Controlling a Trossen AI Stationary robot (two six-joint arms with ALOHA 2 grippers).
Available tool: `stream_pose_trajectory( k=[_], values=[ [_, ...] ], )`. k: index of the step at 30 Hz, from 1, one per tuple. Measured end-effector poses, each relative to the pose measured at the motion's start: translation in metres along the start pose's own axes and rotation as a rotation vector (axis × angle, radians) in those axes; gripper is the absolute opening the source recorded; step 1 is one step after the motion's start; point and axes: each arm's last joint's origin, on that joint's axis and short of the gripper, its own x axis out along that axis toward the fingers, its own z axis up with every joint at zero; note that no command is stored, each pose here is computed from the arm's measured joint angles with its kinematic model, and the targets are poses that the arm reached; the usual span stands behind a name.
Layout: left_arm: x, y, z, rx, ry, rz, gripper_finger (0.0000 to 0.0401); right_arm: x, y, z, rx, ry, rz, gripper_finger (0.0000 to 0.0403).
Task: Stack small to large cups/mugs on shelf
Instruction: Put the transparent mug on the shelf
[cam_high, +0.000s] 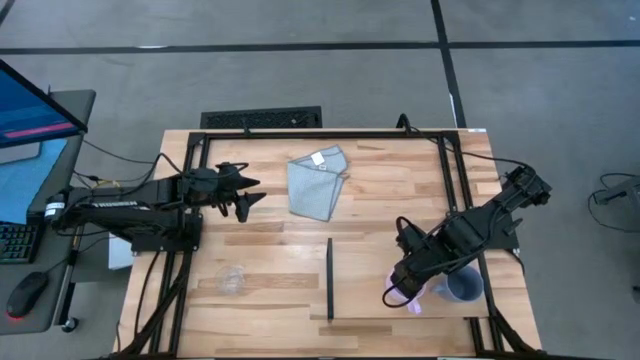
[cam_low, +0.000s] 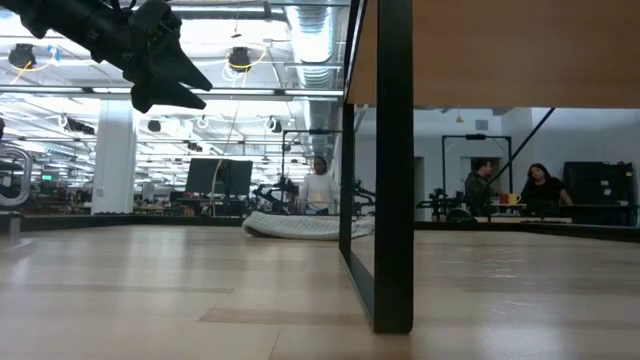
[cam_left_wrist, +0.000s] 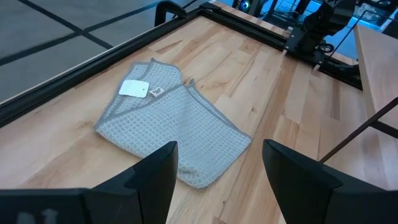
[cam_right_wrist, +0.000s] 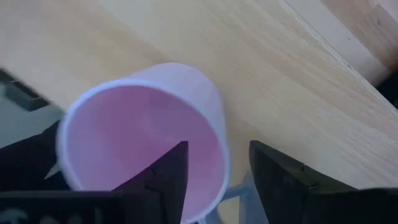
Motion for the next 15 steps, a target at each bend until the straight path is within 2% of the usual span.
stream_pose_trajectory(
  k=[6,15],
  values=[
    [0.000,0.000,0.000,0.000,0.001,-0.001,0.0226,-0.017,0.001,0.005,-0.020,-0.015,0.067,0.0190],
    [0.000,0.000,0.000,0.000,0.003,-0.001,0.0226,-0.019,-0.003,0.023,-0.075,-0.057,0.064,0.0189]
  ],
)
